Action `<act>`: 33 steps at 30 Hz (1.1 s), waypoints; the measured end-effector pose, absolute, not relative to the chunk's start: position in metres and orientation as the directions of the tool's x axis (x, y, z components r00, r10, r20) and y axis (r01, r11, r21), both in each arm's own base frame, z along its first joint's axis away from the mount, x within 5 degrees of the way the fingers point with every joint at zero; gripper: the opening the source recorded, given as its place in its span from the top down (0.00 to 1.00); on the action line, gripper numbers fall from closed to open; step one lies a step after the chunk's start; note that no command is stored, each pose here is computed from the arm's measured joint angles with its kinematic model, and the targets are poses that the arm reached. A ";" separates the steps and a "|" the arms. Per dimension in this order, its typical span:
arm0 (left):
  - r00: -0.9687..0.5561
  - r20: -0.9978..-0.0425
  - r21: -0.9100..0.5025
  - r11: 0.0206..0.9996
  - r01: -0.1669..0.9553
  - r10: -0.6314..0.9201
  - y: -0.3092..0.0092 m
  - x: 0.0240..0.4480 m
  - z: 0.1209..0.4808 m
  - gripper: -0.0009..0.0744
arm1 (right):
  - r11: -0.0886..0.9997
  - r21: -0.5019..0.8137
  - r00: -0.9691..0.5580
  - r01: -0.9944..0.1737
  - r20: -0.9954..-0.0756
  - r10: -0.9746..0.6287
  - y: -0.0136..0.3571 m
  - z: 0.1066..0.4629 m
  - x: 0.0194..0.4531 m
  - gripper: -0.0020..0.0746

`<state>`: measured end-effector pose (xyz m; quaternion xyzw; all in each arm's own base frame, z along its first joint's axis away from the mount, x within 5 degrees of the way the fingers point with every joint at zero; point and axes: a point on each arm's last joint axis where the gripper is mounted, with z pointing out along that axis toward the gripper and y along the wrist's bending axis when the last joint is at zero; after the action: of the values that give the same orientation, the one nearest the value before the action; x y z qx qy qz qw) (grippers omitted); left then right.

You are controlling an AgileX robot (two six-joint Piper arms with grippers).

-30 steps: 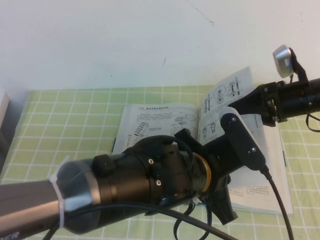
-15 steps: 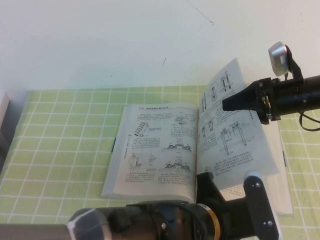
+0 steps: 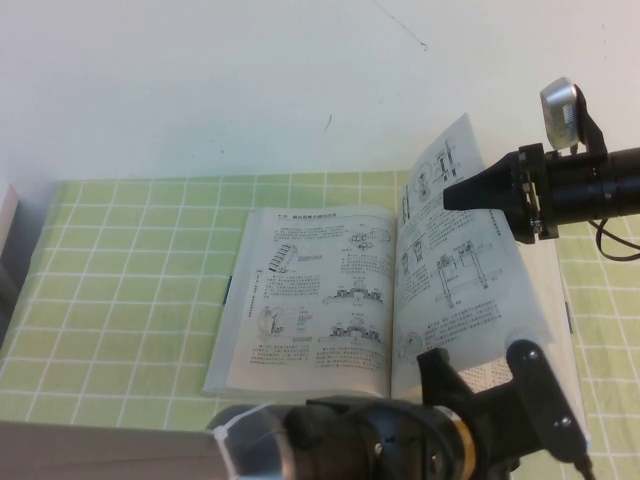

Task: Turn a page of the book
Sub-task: Open the closed book

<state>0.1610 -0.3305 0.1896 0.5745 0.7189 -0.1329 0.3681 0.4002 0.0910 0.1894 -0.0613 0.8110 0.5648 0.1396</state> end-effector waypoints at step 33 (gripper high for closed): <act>-0.116 -0.615 0.443 0.464 0.767 0.780 -0.345 0.200 0.186 0.99 | 0.340 0.901 -0.947 -0.271 -0.312 0.074 0.091 0.191 0.402 0.44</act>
<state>0.1996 -0.3447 0.1857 0.5176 0.7470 0.0076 0.4171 0.4016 0.0914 0.1914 -0.0611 0.8045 0.5712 0.1508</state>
